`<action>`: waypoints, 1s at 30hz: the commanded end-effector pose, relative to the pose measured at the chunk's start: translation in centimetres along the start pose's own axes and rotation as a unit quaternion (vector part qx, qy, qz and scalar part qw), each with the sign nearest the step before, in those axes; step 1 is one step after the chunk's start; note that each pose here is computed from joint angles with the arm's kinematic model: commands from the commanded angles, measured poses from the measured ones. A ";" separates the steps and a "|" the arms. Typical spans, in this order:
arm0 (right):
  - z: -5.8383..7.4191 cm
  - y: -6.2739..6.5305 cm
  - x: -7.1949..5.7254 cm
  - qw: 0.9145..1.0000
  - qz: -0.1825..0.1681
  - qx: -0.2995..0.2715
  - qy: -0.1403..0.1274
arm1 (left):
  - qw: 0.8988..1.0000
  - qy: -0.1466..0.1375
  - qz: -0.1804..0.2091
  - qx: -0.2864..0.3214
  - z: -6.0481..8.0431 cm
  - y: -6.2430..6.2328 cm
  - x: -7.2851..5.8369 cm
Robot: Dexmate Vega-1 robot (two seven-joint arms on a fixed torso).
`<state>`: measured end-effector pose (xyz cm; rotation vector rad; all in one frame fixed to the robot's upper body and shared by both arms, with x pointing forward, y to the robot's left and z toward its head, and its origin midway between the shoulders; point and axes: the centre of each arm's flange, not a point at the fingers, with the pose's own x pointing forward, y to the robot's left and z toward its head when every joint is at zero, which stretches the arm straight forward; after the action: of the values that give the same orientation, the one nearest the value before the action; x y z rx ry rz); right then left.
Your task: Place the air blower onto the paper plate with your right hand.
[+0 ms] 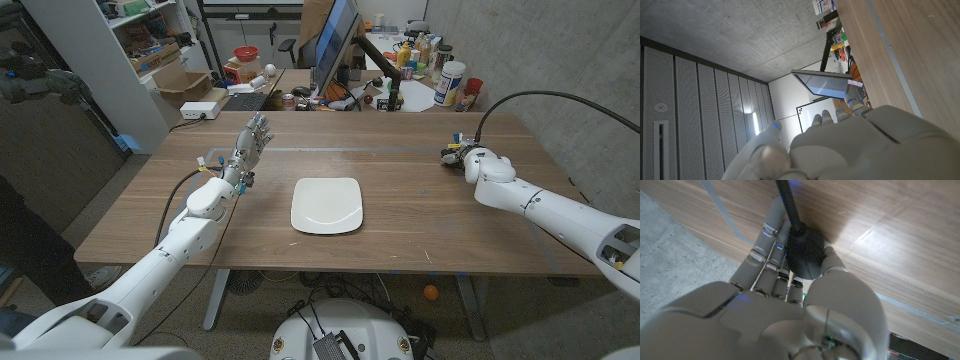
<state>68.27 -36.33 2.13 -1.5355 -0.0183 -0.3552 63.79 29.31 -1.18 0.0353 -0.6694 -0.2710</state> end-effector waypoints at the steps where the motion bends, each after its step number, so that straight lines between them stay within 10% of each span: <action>1: 0.6 -0.5 -0.9 0.996 -0.079 0.024 -0.027 | 1.000 0.001 0.002 0.002 -0.1 0.2 -0.4; 30: 3.1 -4.0 -3.7 0.982 -0.159 0.012 -0.096 | 1.000 -0.001 -0.002 0.001 0.0 0.1 -0.6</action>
<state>65.98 -33.92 4.35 -1.5191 -0.3181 -0.4598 63.42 29.53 -1.41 0.0375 -0.6736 -0.2694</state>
